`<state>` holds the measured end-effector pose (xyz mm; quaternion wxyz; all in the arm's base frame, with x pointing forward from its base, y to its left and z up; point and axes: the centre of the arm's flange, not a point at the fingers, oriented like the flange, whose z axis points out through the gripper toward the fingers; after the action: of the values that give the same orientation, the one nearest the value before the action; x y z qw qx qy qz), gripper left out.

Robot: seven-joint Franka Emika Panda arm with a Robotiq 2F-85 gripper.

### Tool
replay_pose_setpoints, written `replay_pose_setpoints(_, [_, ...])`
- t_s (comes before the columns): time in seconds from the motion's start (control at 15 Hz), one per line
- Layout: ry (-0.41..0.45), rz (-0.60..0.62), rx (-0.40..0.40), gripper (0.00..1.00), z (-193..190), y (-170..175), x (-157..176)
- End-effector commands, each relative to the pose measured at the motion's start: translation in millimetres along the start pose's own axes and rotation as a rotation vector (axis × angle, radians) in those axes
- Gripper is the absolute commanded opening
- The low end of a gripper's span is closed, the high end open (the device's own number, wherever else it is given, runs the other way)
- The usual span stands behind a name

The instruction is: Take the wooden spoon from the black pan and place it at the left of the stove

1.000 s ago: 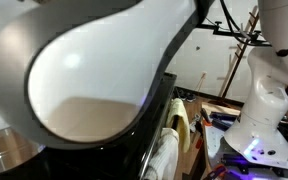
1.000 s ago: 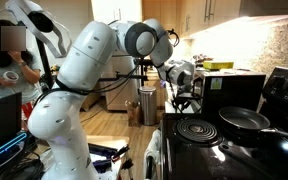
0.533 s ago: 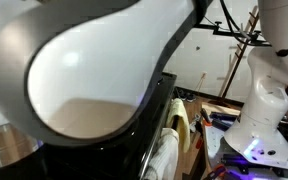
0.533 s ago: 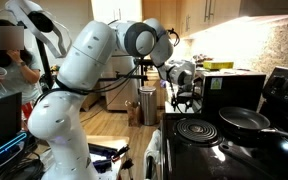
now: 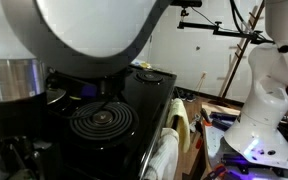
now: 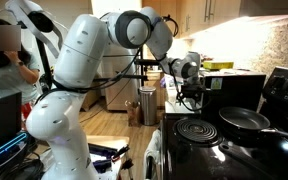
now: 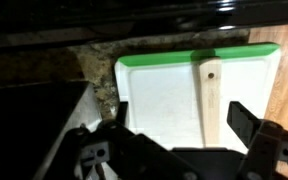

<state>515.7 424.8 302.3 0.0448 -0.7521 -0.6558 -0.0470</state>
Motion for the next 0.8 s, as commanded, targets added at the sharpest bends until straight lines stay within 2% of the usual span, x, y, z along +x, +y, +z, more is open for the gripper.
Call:
replay_pose_setpoints(0.0, [-0.012,-0.025,0.075,1.00,-28,-18,-21])
replay_pose_setpoints(0.2, [-0.025,-0.005,0.120,1.00,-37,-33,-36])
replay_pose_setpoints(0.33, [-0.078,0.052,0.112,1.00,-42,-45,-53])
replay_pose_setpoints(0.47, [-0.105,0.108,0.079,1.00,-44,-58,-72])
replay_pose_setpoints(0.6, [-0.139,0.194,0.000,1.00,-45,-67,-94])
replay_pose_setpoints(0.73, [-0.155,0.281,-0.046,1.00,-48,-73,-114])
